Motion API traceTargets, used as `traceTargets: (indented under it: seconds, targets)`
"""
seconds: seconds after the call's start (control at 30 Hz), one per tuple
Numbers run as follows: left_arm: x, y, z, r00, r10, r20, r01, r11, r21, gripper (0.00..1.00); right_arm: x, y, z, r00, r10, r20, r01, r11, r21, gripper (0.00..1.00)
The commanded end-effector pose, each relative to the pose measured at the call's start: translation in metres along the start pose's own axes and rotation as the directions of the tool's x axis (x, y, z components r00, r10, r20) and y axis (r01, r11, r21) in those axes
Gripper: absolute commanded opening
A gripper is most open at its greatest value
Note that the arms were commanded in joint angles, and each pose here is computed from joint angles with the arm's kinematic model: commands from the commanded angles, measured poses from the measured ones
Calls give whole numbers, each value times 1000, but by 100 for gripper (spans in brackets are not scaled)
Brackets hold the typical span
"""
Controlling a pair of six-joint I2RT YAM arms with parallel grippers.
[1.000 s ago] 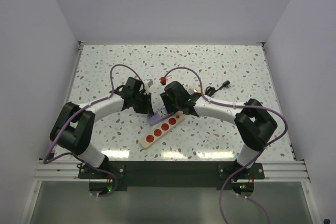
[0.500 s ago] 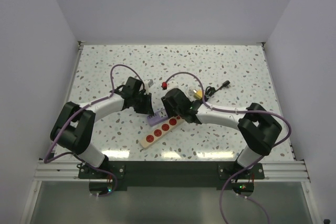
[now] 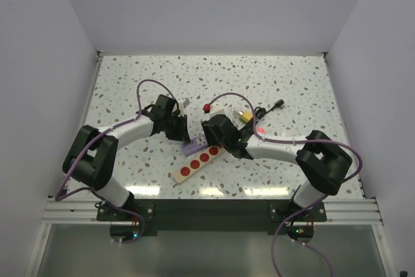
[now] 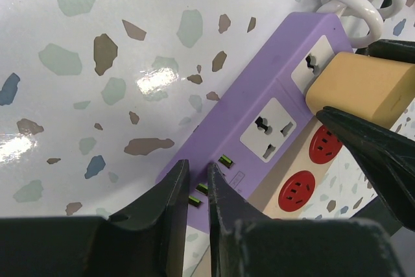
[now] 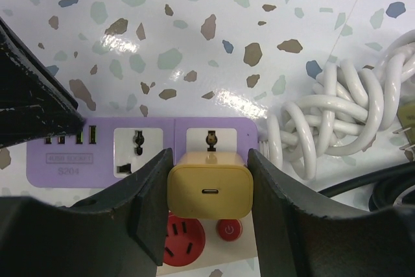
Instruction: Insert the plug
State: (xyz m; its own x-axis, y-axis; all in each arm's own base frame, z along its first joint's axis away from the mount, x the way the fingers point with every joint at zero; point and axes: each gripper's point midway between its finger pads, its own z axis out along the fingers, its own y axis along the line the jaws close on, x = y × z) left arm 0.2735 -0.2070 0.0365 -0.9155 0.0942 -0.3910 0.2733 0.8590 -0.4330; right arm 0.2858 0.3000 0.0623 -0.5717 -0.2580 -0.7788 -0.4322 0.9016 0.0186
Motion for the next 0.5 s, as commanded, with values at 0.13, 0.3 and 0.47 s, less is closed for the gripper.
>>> traceTargets:
  seconds: [0.13, 0.3, 0.47]
  targets:
    - [31, 25, 9, 993, -29, -113, 18, 995, -102, 20, 96, -17, -16, 968, -65, -244, 82, 995, 60, 0]
    - [31, 25, 11, 992, -30, -119, 18, 995, -102, 20, 112, -18, -17, 963, -52, -263, 71, 995, 64, 0]
    - [27, 24, 12, 993, -29, -118, 17, 995, -98, 20, 130, -21, -19, 956, -41, -290, 64, 996, 69, 0]
